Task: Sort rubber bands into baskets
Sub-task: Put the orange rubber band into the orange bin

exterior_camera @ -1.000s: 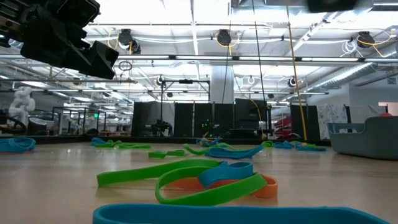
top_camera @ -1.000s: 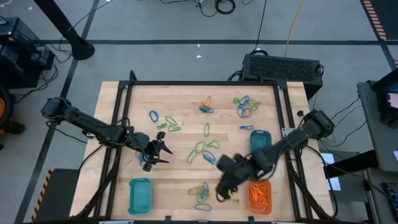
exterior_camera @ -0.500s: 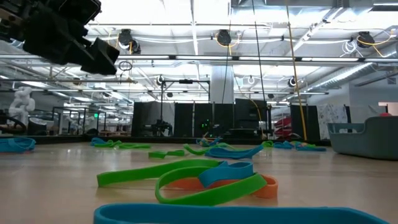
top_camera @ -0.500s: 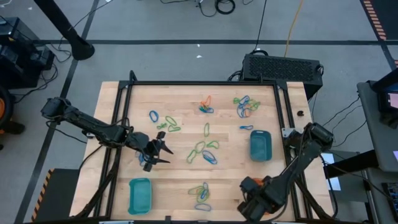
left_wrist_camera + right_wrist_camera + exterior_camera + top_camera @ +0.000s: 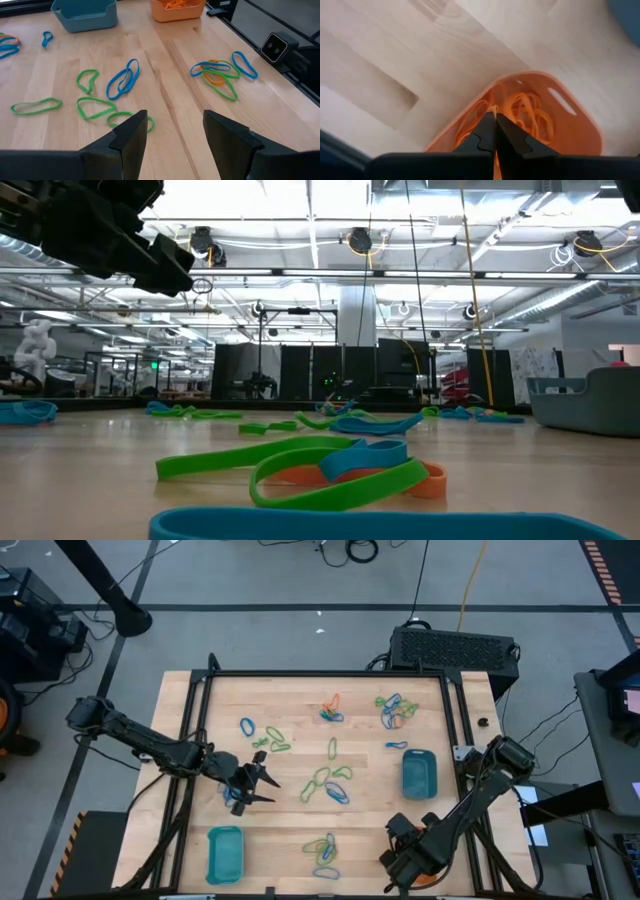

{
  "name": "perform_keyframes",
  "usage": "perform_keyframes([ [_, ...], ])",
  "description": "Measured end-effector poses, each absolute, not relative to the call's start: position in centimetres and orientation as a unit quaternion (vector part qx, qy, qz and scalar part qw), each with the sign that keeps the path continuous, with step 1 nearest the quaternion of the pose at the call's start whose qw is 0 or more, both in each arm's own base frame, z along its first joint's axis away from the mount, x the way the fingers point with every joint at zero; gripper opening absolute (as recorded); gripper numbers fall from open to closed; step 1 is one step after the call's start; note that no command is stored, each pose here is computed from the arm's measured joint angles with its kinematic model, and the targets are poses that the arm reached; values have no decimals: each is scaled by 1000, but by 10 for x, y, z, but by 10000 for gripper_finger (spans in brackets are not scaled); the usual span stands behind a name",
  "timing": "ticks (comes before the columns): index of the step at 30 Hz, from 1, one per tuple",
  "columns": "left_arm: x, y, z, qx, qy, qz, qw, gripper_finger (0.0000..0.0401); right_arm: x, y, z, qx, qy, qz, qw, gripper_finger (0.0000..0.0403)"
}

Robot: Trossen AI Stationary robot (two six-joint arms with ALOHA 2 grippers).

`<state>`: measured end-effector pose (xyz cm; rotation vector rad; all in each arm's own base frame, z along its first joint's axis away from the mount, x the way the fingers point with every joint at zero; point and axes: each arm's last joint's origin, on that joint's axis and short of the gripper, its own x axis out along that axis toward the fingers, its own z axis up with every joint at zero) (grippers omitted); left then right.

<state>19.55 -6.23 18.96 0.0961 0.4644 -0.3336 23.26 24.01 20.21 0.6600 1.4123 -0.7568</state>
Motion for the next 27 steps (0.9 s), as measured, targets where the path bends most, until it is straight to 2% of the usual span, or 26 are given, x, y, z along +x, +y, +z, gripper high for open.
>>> perform_keyframes([
  [16,195,-65,189,47,230,-171,957,200,227,234,199,267,627,-358,639,2],
  [27,195,-65,189,47,230,-171,957,200,229,232,199,261,633,-353,638,89],
])
